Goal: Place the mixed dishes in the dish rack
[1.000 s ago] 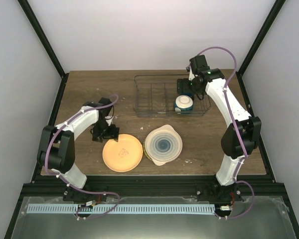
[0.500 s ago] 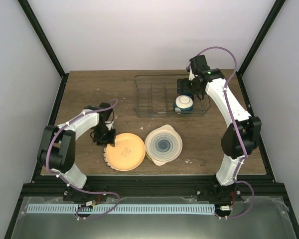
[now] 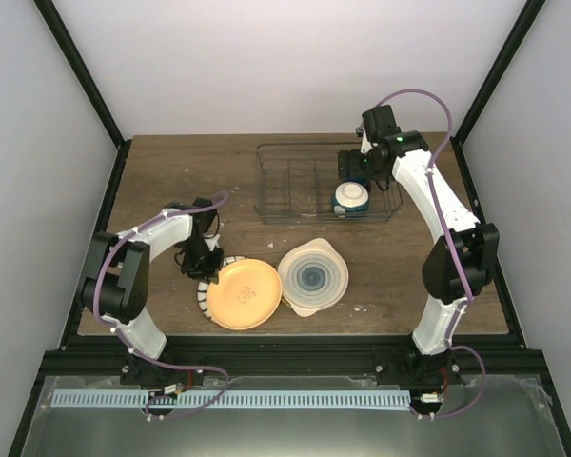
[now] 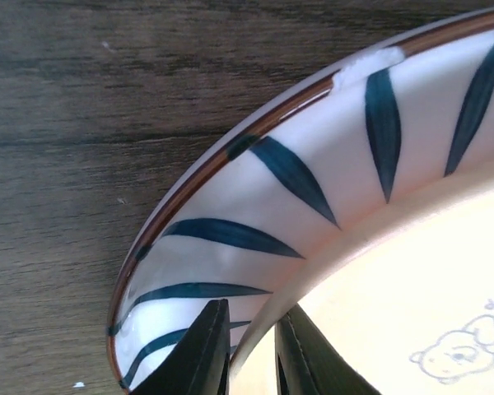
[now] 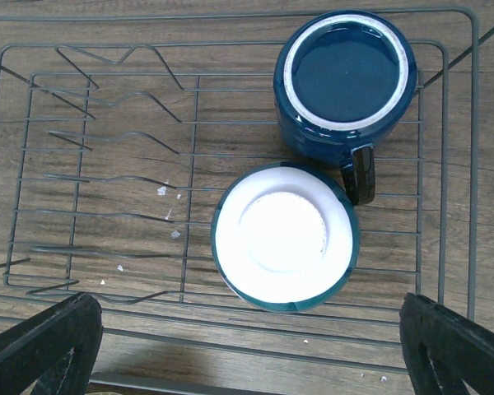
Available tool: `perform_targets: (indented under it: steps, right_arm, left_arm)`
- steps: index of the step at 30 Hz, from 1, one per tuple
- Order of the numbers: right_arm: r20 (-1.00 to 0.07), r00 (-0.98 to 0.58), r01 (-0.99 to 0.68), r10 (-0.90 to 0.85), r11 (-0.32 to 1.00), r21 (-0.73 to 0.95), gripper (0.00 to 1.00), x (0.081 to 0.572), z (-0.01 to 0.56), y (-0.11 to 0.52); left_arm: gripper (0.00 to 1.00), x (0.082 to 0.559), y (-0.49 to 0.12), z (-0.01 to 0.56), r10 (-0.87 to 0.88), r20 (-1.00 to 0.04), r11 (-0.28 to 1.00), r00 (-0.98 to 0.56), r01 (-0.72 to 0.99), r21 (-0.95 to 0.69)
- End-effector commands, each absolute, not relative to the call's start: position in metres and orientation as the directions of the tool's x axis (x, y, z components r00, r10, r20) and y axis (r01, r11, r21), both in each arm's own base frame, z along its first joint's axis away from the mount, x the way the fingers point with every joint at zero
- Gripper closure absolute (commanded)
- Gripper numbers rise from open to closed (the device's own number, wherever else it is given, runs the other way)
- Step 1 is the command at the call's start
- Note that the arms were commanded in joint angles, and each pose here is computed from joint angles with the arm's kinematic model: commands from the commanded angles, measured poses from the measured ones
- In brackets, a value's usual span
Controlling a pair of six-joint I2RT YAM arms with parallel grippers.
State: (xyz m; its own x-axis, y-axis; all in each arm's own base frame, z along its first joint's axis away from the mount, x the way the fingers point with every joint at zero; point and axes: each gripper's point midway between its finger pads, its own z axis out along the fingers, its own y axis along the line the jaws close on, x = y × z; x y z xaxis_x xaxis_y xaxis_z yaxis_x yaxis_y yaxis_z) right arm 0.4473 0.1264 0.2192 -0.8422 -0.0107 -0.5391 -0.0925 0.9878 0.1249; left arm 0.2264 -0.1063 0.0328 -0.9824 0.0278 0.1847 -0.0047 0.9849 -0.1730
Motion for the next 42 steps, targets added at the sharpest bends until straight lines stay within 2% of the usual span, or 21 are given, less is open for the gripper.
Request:
perform_targets:
  steps: [1, 7, 16, 22, 29, 35, 40, 42]
  right_arm:
    - [-0.559, -0.829, -0.094, -0.014, 0.989, 0.115, 0.0, 0.45, 0.229, 0.125]
    - [-0.557, -0.831, -0.094, -0.014, 0.989, 0.115, 0.0, 0.451, 0.228, 0.125]
    - [-0.557, -0.83, -0.111, -0.022, 0.986, 0.127, 0.0, 0.454, 0.229, 0.13]
    - [-0.574, -0.817, -0.207, -0.052, 0.956, 0.208, 0.0, 0.451, 0.24, 0.15]
    - [-0.577, -0.812, -0.323, -0.083, 0.888, 0.327, 0.0, 0.435, 0.245, 0.176]
    - [-0.594, -0.799, -0.446, -0.097, 0.758, 0.476, 0.0, 0.416, 0.266, 0.208]
    - [-0.585, -0.801, -0.546, -0.125, 0.554, 0.629, 0.0, 0.39, 0.283, 0.239]
    - [-0.579, -0.805, -0.561, -0.133, 0.488, 0.669, 0.0, 0.38, 0.286, 0.246]
  left_arm:
    - [0.86, 0.226, -0.112, 0.028, 0.03, 0.199, 0.979, -0.98, -0.011, -0.204]
    - [1.0, 0.226, -0.111, 0.032, 0.046, 0.193, 0.98, -0.98, 0.007, -0.199]
    - [1.0, 0.229, -0.121, 0.058, 0.096, 0.167, 0.963, -0.981, 0.049, -0.264]
    - [1.0, 0.24, -0.156, 0.106, 0.182, 0.021, 0.868, -0.983, 0.151, -0.474]
    - [1.0, 0.248, -0.167, 0.142, 0.234, -0.054, 0.821, -0.971, 0.227, -0.525]
    - [1.0, 0.275, -0.161, 0.168, 0.212, -0.136, 0.857, -0.968, 0.251, -0.451]
    - [1.0, 0.308, -0.167, 0.186, 0.184, -0.222, 0.861, -0.957, 0.266, -0.433]
    - [1.0, 0.316, -0.167, 0.184, 0.177, -0.227, 0.869, -0.958, 0.26, -0.422]
